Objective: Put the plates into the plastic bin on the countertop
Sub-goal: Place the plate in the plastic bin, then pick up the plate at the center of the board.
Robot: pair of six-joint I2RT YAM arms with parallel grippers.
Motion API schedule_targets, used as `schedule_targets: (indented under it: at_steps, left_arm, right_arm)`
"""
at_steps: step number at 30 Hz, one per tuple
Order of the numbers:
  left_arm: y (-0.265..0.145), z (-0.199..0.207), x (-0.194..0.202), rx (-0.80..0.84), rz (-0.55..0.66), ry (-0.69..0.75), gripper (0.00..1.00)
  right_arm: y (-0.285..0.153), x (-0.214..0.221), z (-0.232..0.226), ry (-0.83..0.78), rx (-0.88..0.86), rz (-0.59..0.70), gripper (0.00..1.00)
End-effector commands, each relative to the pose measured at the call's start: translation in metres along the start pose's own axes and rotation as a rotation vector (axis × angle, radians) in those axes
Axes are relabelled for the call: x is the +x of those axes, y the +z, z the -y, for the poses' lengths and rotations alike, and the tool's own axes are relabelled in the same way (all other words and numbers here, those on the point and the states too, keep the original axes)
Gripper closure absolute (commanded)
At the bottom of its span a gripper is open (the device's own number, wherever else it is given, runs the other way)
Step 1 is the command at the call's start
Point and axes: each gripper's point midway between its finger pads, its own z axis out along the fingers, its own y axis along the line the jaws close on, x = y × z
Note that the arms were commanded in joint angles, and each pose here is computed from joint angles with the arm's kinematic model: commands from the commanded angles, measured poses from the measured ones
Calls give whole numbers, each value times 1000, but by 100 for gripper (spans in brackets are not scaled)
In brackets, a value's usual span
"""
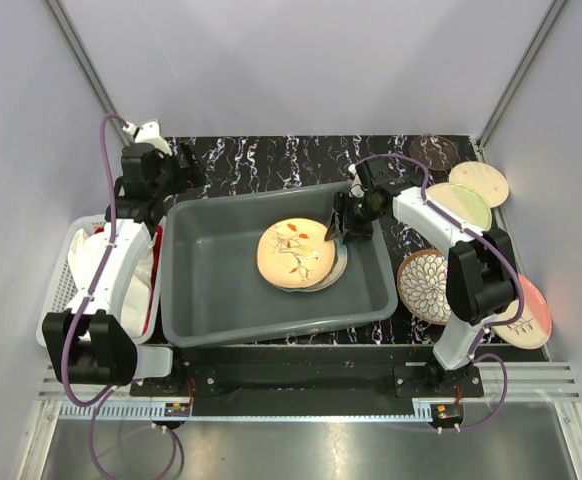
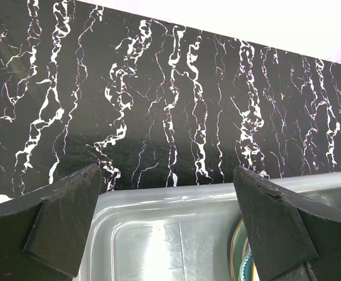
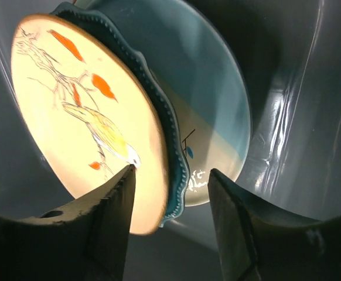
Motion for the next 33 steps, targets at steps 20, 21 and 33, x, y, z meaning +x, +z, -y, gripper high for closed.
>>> schedule_targets:
  at_steps: [20,21,33]
  left_arm:
    - [-6,1,-31,-12,102,36,1]
    - [-6,2,-32,-10,106,36,1]
    - [-8,0,-33,-17,110,43,1]
  right_arm:
    - [-51,-32,-10,-57,74,177,16]
    - [-58,-36,-14,-64,67,203,16]
    - [-114,-83,-35,-91,20,380,13]
